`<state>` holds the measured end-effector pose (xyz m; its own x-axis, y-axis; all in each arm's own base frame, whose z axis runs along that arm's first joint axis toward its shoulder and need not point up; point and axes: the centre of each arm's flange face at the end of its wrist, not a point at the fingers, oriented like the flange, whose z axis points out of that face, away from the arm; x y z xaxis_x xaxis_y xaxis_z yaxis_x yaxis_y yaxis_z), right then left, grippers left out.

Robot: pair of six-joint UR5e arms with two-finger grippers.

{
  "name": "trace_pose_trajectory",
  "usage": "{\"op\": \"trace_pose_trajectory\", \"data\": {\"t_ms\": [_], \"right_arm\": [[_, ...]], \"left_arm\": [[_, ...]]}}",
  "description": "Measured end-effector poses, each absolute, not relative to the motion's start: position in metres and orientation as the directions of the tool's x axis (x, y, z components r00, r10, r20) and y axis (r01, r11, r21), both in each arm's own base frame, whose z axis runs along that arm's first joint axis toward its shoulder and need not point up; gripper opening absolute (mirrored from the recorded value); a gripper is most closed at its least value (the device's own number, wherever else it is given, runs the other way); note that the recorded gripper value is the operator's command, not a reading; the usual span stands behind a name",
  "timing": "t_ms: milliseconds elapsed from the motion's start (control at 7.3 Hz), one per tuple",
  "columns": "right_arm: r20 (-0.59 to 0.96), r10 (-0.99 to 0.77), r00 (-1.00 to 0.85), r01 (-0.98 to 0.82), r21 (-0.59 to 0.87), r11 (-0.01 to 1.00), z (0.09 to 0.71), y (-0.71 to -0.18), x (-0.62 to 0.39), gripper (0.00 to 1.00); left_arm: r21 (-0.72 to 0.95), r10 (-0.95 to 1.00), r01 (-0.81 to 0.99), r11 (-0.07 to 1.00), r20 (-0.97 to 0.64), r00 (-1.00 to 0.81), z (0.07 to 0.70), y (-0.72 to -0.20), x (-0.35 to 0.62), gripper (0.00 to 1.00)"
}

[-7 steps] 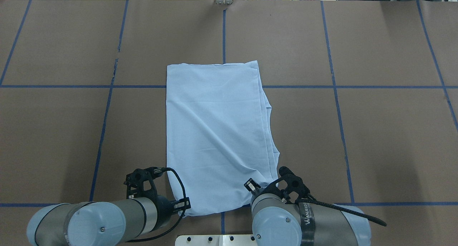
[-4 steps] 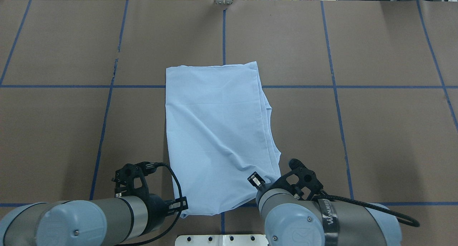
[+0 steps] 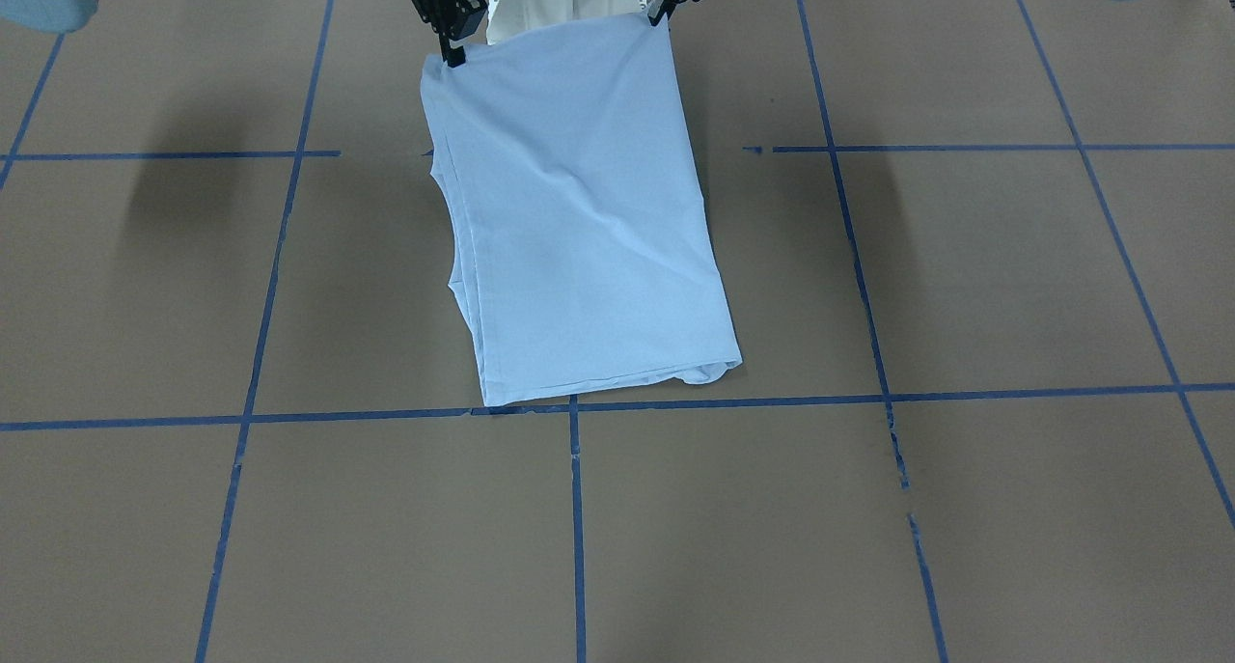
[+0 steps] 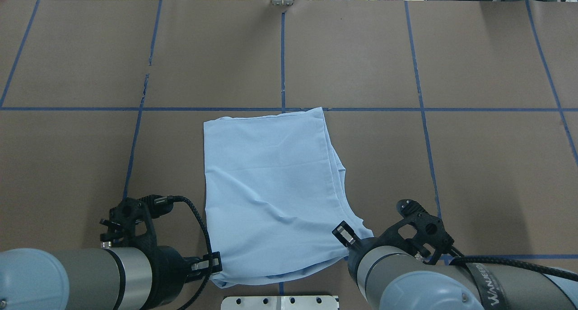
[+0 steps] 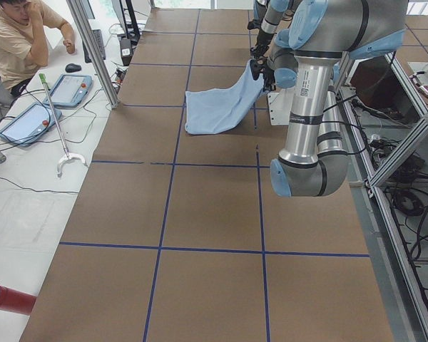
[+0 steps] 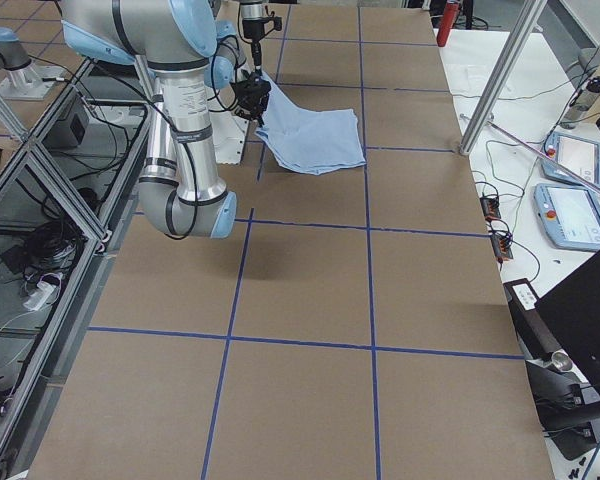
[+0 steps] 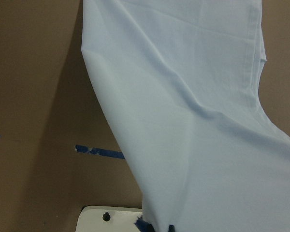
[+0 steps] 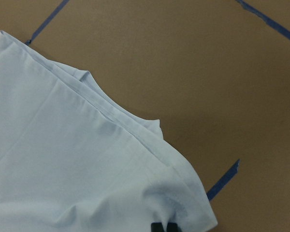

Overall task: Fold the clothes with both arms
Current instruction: 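Lift the near edge with both grippers and fold it away from the robot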

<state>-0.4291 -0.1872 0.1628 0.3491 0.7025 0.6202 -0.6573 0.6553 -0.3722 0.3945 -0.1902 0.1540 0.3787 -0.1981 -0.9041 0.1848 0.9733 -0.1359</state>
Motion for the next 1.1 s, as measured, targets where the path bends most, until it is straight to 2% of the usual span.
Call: {"op": "trace_pose_trajectory", "data": {"t_ms": [274,548,1096], "right_arm": [[0.633,0.69,0.35,-0.701,-0.312,0.641,0.156,-0.233,-0.446,0.0],[0.653,0.683,0.326,-0.743,-0.27,0.612,0.161,-0.301,-0.477,0.0],[0.677,0.655,0.335,-0.781,-0.189,0.595,0.198,-0.436,-0.554,0.0]], "left_arm": [[-0.062,-0.154,0.227,0.972,-0.897,0.414,0.155,-0.24,0.399,0.0],[0.019,-0.12,0.273,0.962,-0.865,0.487,0.17,-0.312,0.419,0.0],[0.088,-0.125,0.336,0.938,-0.817,0.562,0.237,-0.415,0.462,0.0]]}}
